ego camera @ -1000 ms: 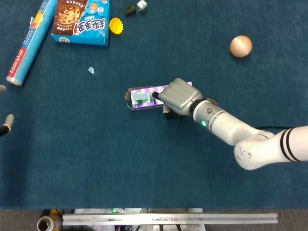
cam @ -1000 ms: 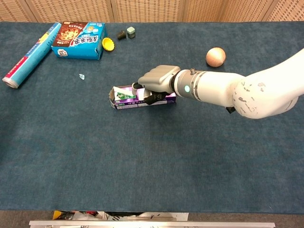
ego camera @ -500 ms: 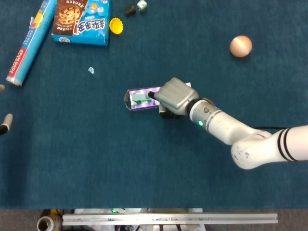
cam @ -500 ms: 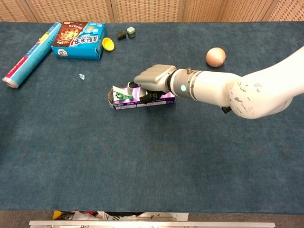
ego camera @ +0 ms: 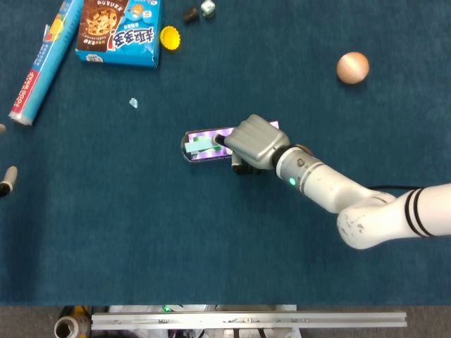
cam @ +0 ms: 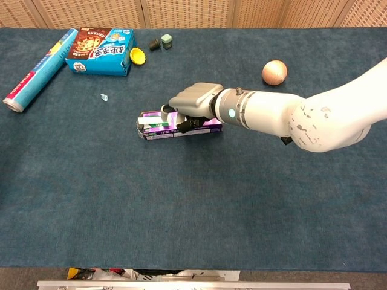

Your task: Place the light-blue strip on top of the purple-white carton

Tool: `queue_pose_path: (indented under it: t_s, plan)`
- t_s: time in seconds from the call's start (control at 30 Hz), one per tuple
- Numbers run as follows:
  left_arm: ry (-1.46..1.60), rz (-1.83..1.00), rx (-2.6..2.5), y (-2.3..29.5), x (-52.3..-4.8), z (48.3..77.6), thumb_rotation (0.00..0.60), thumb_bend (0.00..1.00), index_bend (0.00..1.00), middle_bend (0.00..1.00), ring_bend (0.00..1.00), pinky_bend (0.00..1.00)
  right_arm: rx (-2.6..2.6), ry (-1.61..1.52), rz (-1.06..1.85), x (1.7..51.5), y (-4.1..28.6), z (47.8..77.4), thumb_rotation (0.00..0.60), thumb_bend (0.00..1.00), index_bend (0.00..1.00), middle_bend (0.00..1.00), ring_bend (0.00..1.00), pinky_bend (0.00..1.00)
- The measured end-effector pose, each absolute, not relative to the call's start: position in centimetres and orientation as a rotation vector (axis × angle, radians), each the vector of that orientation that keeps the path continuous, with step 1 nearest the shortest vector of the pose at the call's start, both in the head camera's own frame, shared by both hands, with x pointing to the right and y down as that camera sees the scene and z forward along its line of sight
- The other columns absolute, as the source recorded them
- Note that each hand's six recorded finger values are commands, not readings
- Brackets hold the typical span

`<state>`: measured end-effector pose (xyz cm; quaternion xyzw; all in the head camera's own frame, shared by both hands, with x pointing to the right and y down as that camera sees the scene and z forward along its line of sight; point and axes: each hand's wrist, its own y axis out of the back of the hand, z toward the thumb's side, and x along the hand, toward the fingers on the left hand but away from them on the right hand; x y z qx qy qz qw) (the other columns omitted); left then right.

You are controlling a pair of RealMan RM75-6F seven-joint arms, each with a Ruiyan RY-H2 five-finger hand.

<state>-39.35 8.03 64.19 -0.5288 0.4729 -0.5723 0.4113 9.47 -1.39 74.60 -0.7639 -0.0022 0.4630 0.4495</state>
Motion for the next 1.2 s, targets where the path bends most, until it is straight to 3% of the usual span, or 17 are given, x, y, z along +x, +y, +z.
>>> queue_pose_path:
  t_s: [0.57, 1.0, 1.07, 1.2]
  plan:
    - [1.194, -1.444, -1.331, 8.1, -39.6, 64.2, 0.600, 0.25, 0.29, 0.69, 0.74, 0.95, -1.885, 0.003, 1.149, 9.1, -1.4, 75.1, 0.231, 1.00, 0.21, 1.00, 1.00, 1.00]
    - [1.199, -1.427, -1.336, 7.9, -39.4, 64.1, 0.600, 0.25, 0.28, 0.68, 0.74, 0.94, -1.855, -0.144, 1.115, 12.3, -2.9, 71.5, 0.246, 1.00, 0.21, 1.00, 1.00, 1.00]
    - [1.198, -1.428, -1.333, 7.8, -39.5, 64.2, 0.600, 0.25, 0.28, 0.67, 0.73, 0.94, -1.829, -0.192, 1.117, 13.9, -3.5, 70.6, 0.249, 0.95, 0.21, 1.00, 1.00, 1.00]
    - [1.200, -1.430, -1.322, 7.6, -39.9, 64.4, 0.600, 0.25, 0.28, 0.64, 0.69, 0.94, -1.761, -0.307, 1.138, 18.0, -4.4, 68.6, 0.249, 0.73, 0.21, 1.00, 0.99, 1.00]
